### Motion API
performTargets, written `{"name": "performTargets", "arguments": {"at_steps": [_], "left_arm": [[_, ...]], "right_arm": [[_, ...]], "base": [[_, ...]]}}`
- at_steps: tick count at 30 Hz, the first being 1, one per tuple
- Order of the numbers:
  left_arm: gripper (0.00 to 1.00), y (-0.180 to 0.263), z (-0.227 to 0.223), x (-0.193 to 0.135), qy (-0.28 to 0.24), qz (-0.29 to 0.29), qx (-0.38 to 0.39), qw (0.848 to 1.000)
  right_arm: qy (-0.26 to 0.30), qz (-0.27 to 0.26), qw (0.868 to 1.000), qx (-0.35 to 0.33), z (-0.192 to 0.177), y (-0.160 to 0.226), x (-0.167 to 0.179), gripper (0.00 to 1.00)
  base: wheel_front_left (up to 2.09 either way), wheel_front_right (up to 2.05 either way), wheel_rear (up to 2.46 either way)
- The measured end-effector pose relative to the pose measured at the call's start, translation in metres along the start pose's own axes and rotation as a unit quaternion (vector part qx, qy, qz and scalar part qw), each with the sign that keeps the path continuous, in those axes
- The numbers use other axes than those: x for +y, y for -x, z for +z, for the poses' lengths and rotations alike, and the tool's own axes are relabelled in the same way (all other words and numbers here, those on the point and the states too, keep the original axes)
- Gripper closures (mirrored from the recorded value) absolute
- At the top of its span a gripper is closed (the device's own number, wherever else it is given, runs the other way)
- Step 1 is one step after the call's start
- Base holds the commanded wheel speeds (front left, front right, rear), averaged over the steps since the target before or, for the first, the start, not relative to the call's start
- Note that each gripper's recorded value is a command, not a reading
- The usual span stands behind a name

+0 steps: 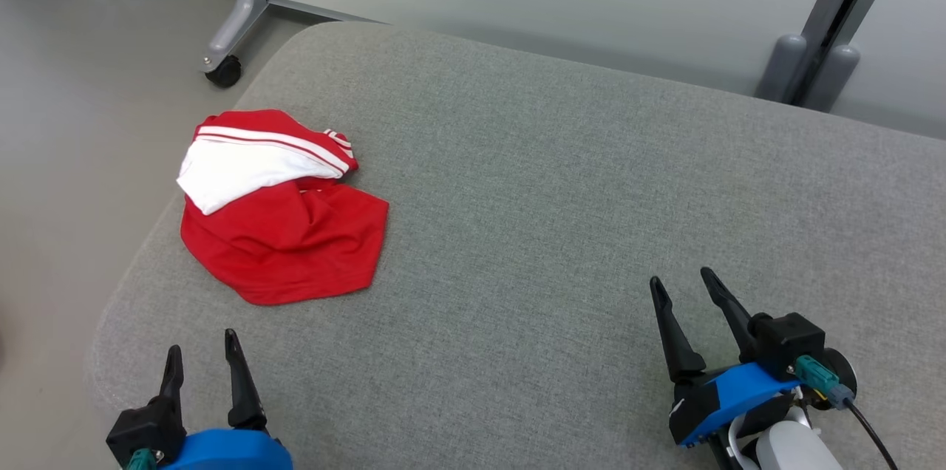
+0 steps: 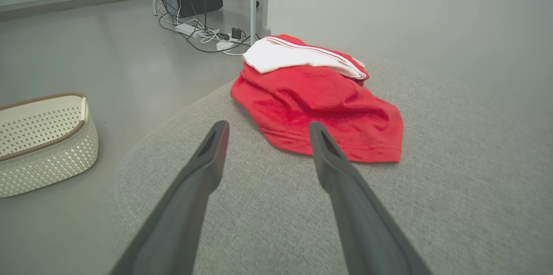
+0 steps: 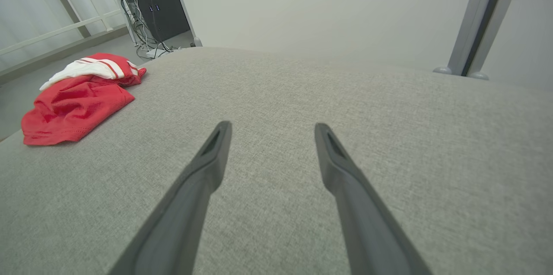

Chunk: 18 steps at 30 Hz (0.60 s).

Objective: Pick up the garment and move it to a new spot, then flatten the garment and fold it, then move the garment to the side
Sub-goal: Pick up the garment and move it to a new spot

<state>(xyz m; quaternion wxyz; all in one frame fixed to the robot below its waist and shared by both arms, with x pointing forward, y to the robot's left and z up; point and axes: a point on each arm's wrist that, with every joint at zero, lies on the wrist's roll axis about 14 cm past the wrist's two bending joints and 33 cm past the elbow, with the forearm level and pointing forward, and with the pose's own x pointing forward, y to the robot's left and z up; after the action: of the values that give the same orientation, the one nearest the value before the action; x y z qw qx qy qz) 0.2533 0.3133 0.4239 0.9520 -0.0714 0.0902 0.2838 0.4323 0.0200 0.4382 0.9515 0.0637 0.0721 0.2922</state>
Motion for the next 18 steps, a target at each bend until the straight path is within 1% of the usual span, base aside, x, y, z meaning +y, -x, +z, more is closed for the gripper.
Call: {"name": "performTargets", "arguments": {"at_steps": [6,11,14,18], "left_arm": [[0.00,-0.027,0.008,-0.008,0.003,-0.005,-0.003,1.000],[0.00,-0.066,0.018,-0.019,-0.023,-0.014,-0.011,1.000],[0.00,-0.090,0.010,-0.020,-0.038,-0.015,0.008,0.999],[0.00,-0.125,0.008,-0.032,-0.059,-0.029,0.019,0.998]], "right_arm": [[-0.003,-0.006,1.000,0.013,-0.015,-0.003,-0.009,0.00],[-0.004,-0.012,1.000,0.007,-0.017,-0.014,-0.026,0.00],[-0.009,-0.022,1.000,0.001,-0.019,-0.019,-0.040,0.00],[-0.014,-0.036,0.999,-0.002,-0.024,-0.024,-0.059,0.00]], "base": [[0.00,0.00,0.00],[0.00,0.00,0.00],[0.00,0.00,0.00],[0.00,0.00,0.00]]}}
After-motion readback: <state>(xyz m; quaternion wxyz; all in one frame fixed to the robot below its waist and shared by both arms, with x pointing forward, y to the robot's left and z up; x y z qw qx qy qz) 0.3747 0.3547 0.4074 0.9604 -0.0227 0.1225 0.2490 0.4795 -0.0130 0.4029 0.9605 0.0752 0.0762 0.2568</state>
